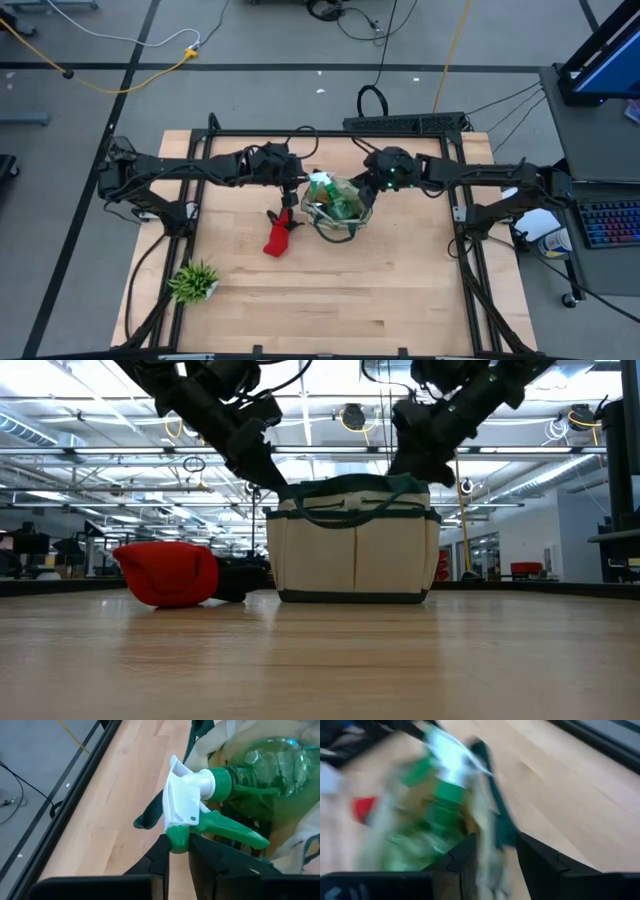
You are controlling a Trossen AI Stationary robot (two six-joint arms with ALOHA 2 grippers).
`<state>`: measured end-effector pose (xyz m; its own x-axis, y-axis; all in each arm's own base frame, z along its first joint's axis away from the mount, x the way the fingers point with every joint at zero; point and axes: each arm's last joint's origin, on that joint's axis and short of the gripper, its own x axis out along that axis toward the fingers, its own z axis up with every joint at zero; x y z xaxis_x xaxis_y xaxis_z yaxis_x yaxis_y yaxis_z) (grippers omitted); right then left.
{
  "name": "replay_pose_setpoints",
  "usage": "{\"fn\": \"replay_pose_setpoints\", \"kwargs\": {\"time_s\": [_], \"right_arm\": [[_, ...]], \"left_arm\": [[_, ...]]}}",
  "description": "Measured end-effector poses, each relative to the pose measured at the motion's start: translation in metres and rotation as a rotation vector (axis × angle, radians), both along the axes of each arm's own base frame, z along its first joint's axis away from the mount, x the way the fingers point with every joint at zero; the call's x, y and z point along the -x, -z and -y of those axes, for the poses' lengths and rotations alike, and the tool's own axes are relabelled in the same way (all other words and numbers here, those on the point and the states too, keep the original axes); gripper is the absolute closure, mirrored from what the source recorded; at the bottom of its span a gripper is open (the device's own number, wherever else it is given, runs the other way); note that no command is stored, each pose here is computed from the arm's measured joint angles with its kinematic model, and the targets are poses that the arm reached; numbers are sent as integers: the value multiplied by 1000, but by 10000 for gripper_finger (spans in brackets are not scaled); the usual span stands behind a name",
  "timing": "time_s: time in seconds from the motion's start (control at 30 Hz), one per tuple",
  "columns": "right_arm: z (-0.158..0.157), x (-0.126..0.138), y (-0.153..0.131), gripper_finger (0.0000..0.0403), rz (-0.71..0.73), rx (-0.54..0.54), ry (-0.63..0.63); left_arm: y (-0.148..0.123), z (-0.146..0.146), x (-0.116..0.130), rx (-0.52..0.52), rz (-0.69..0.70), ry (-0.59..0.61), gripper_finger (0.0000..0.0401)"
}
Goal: Pick & Place Garden tools in Gardening bag
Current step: Put the green spray bottle into the gardening bag
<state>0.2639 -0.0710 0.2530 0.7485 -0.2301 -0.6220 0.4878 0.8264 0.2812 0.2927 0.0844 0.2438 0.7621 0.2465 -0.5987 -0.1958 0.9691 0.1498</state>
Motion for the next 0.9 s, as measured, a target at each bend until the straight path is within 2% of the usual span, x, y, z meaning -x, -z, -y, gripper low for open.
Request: {"fn": "replay_pose_setpoints", "kwargs": {"time_s": [0.2,0.33,0.5,0.67,0.9], "right_arm": [[-6,8,12,275,-158,21,128],[-12,6,12,275,-152,12,112],[-24,4,13,275,-154,-4,84],[-39,3,13,275,-147,-50,74],[-60,1,14,275,-140,-89,41]], "left_arm": [[-1,2,0,34,15,-22,329],[-1,5,-1,30,14,-15,331],[-1,8,-2,12,13,-71,350],[-1,9,-2,-13,16,-158,334],[-1,14,-3,-16,18,-166,327]]}}
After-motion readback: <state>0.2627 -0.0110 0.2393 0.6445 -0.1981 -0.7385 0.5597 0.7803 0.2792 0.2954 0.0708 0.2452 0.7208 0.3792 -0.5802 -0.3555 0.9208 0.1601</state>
